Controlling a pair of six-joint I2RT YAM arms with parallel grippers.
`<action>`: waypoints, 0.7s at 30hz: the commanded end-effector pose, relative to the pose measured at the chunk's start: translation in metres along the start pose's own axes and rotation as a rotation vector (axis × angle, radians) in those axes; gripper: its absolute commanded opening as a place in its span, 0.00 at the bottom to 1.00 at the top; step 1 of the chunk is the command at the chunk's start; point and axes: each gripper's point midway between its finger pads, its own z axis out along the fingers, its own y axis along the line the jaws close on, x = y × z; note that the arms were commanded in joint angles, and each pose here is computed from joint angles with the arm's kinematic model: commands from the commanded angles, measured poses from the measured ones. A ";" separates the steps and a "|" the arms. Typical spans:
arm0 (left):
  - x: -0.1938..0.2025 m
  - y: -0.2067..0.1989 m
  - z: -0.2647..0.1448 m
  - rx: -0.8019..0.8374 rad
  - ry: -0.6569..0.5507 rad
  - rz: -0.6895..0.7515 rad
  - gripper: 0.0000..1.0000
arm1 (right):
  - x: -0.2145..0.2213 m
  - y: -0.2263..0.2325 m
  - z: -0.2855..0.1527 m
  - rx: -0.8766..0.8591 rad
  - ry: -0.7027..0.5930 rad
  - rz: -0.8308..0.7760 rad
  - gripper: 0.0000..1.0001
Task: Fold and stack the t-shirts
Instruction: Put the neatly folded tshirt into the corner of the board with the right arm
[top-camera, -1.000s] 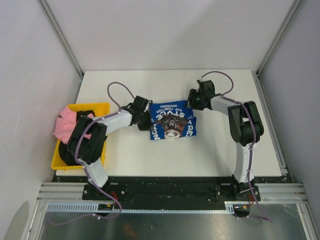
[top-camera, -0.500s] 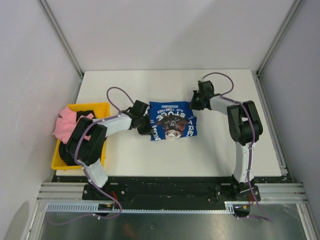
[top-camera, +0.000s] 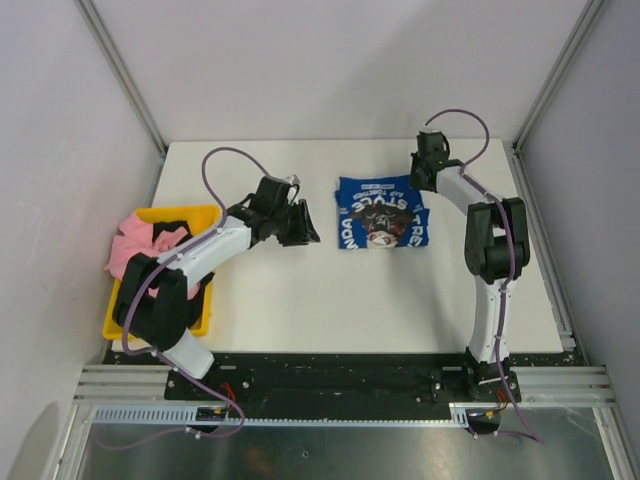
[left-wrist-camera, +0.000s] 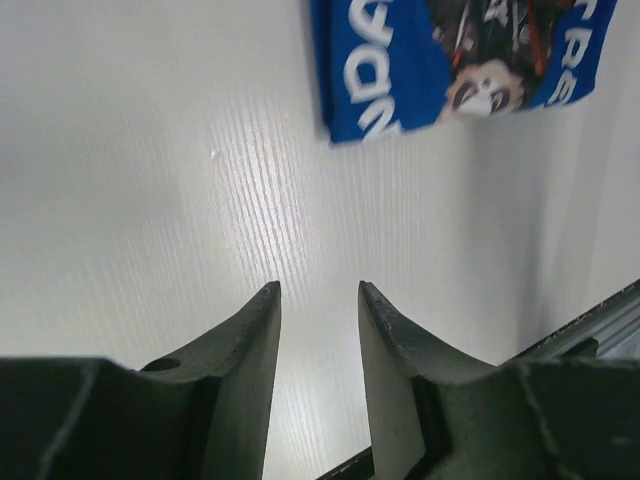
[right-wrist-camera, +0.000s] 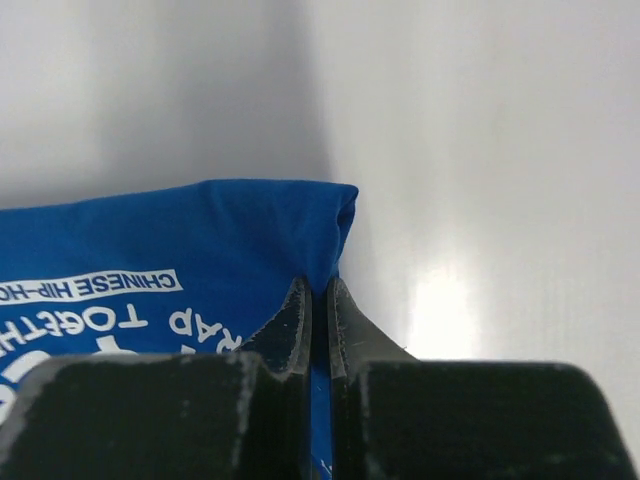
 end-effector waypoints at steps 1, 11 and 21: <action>-0.006 -0.012 -0.018 0.048 -0.012 0.073 0.42 | -0.034 -0.073 0.009 0.230 -0.043 -0.155 0.00; -0.007 -0.004 -0.007 0.024 0.009 0.102 0.41 | -0.091 -0.170 0.038 0.401 -0.091 -0.196 0.00; -0.010 0.001 0.011 0.013 0.042 0.101 0.40 | -0.141 -0.218 0.070 0.543 -0.240 -0.236 0.00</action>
